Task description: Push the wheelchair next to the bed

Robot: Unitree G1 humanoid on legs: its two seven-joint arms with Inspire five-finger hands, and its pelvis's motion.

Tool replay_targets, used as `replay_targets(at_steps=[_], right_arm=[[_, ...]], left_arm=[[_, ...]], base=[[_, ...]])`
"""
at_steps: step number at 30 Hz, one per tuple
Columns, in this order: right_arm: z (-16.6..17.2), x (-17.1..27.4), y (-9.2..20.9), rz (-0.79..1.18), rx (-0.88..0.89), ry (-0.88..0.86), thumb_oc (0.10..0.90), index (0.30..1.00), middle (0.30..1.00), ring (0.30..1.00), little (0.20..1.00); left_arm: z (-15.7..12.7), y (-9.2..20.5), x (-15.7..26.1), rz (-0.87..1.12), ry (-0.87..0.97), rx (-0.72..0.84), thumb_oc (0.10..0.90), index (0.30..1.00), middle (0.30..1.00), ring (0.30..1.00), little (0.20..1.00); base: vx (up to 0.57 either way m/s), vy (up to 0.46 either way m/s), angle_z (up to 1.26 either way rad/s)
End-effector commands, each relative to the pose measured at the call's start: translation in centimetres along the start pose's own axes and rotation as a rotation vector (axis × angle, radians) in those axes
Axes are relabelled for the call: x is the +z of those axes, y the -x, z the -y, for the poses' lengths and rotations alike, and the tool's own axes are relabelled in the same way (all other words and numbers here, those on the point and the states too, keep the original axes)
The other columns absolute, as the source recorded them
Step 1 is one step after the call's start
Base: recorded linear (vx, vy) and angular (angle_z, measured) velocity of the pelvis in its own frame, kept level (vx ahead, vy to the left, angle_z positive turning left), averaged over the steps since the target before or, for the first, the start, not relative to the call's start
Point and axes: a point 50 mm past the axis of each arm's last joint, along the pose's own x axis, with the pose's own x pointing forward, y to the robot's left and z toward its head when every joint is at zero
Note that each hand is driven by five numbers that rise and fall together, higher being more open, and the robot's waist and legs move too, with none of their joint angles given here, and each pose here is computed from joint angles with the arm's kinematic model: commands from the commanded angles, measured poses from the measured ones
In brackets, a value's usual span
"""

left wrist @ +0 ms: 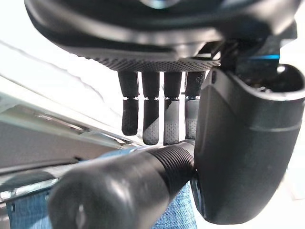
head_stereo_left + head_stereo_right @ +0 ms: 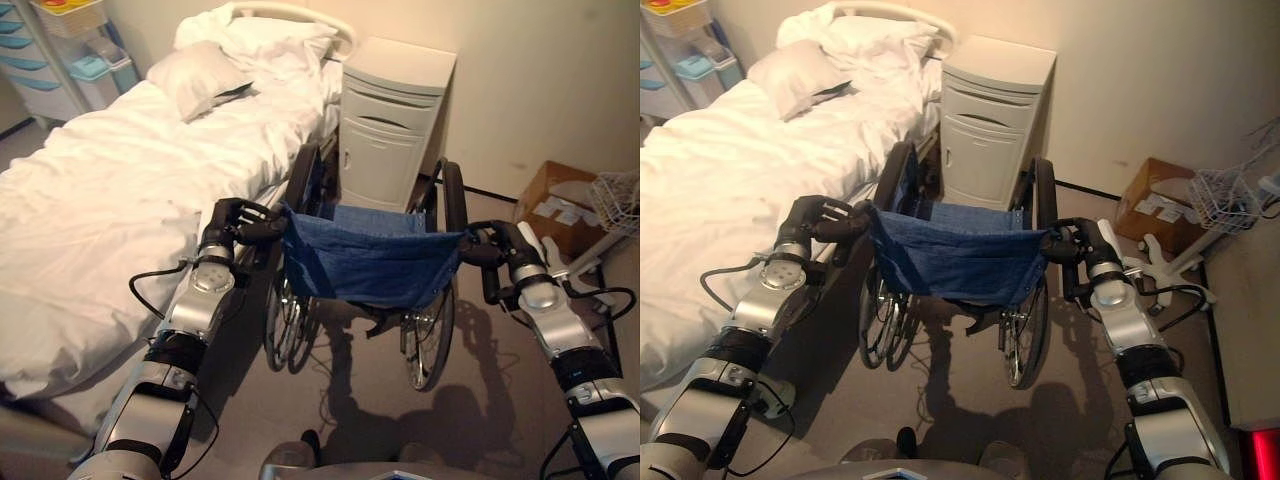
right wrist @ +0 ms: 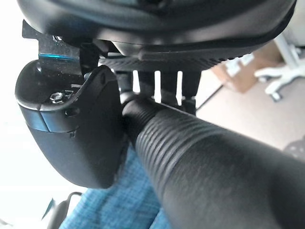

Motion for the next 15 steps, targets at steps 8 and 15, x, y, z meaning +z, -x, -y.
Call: replay_targets(at_steps=[8,15], right_arm=[[-1.6,-4.0,0.8,-0.190,0.146,0.140,0.400,0.300,0.300,0.300,0.300],[-1.6,-2.8,-0.1,-0.154,0.157,0.193,0.400,0.300,0.300,0.300,0.300]], left_arm=[[3.6,2.0,-5.0,-0.170,-0.178,-0.126,0.400,0.300,0.300,0.300,0.300],[3.9,2.7,-6.6,-0.221,-0.083,-0.085,0.400,0.300,0.300,0.300,0.300]], base=[[0.17,-0.134,0.28],[0.20,0.037,0.03]])
